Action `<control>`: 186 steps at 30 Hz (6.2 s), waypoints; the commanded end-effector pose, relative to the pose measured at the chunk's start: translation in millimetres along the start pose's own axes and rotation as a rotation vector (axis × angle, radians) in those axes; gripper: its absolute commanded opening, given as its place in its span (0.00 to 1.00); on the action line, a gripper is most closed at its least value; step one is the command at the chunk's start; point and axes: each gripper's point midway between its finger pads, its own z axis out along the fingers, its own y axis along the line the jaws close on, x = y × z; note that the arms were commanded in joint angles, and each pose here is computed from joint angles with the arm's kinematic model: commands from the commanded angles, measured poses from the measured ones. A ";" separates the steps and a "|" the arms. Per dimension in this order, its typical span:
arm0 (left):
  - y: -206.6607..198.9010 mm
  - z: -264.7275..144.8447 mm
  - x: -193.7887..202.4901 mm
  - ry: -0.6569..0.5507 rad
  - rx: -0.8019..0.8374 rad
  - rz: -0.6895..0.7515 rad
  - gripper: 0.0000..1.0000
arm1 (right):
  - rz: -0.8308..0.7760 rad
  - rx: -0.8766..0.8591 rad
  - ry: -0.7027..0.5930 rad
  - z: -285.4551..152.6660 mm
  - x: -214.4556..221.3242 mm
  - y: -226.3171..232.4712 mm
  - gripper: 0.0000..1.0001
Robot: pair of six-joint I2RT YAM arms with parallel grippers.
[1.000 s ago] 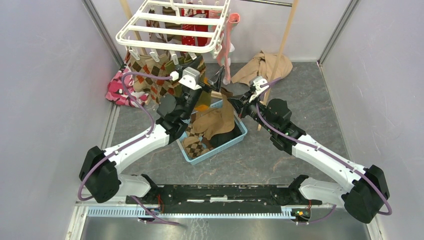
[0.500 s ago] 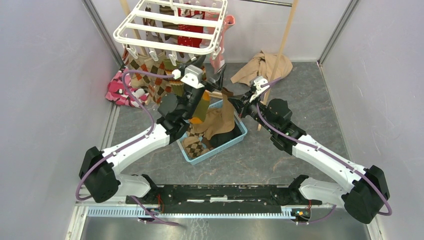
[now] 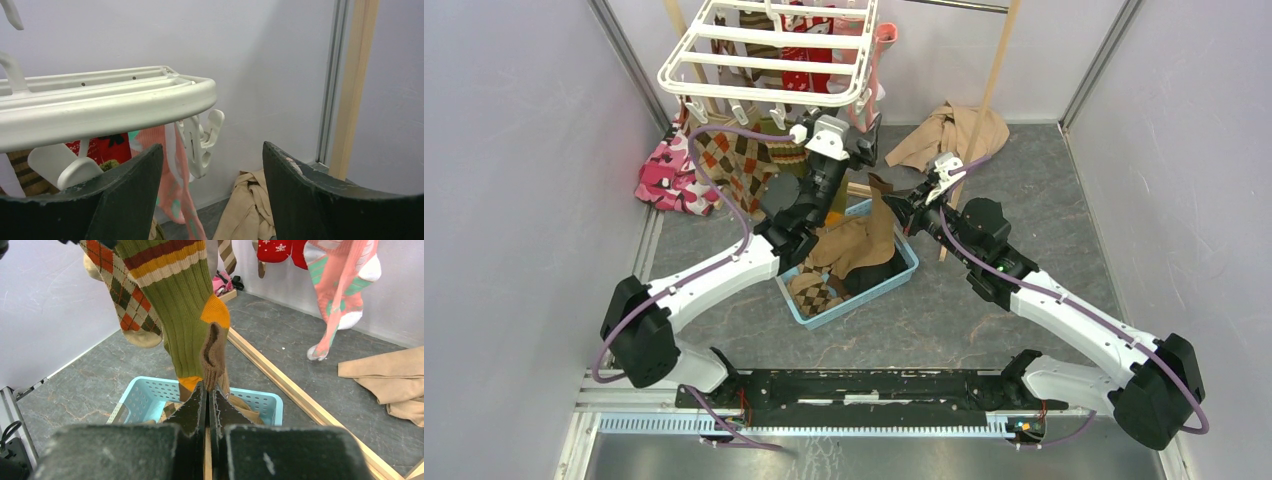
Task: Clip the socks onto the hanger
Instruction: Open the clamp at the hanger, then clamp the sock onto the hanger.
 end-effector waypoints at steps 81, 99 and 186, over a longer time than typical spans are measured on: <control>63.9 4.0 -81.6 0.019 -0.088 -0.575 0.23 | 0.095 -0.470 -0.230 49.1 -117.9 81.7 0.00; 76.1 -6.5 -90.4 -0.017 -0.046 -0.685 0.22 | 0.287 -0.706 -0.312 58.6 -156.2 115.6 0.00; 85.0 -16.0 -89.0 -0.019 -0.052 -0.756 0.21 | -0.064 -0.184 -0.309 78.5 -167.9 86.4 0.00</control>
